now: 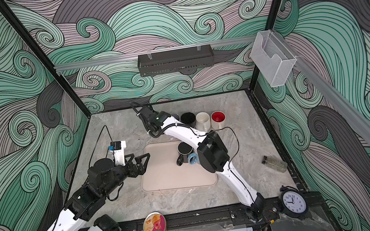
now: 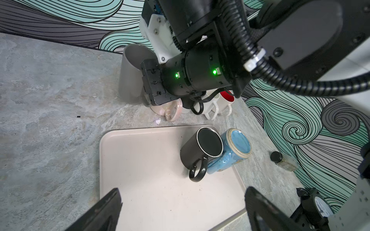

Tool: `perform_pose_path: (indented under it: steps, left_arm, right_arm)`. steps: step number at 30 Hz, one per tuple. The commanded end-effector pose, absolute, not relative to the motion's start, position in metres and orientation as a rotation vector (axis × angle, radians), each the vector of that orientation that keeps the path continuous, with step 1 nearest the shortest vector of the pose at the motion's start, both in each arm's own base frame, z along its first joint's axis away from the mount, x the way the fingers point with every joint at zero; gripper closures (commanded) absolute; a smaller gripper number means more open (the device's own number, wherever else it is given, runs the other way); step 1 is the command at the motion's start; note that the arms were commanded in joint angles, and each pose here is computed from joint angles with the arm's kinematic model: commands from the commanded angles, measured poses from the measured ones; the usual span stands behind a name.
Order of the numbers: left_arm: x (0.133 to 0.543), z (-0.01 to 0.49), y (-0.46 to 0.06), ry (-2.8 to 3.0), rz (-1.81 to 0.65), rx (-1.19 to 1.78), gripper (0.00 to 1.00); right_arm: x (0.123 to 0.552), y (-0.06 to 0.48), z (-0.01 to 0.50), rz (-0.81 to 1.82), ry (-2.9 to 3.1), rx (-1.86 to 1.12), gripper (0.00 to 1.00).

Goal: Turn the mug right side up
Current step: Place the mug at the top-center of the table.

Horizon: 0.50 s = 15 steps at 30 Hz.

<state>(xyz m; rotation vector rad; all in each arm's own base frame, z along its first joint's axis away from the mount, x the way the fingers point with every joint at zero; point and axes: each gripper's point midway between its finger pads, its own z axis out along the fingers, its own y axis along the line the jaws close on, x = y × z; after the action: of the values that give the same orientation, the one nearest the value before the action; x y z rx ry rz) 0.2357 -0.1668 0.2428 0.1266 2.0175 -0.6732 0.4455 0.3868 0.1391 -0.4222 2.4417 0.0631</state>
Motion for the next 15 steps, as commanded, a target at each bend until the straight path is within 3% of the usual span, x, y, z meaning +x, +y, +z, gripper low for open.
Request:
perform_pose_path:
  steps: [1,15]
  left_arm:
    - [0.237,0.250,-0.166,2.006,-0.653,0.139,0.02]
    - [0.237,0.245,-0.166,2.017,-0.650,0.133,0.02]
  right_arm:
    - [0.460,0.393,0.175,0.124,2.352,-0.338,1.00]
    - [0.467,0.389,0.147,0.100,2.398,-0.298,1.00]
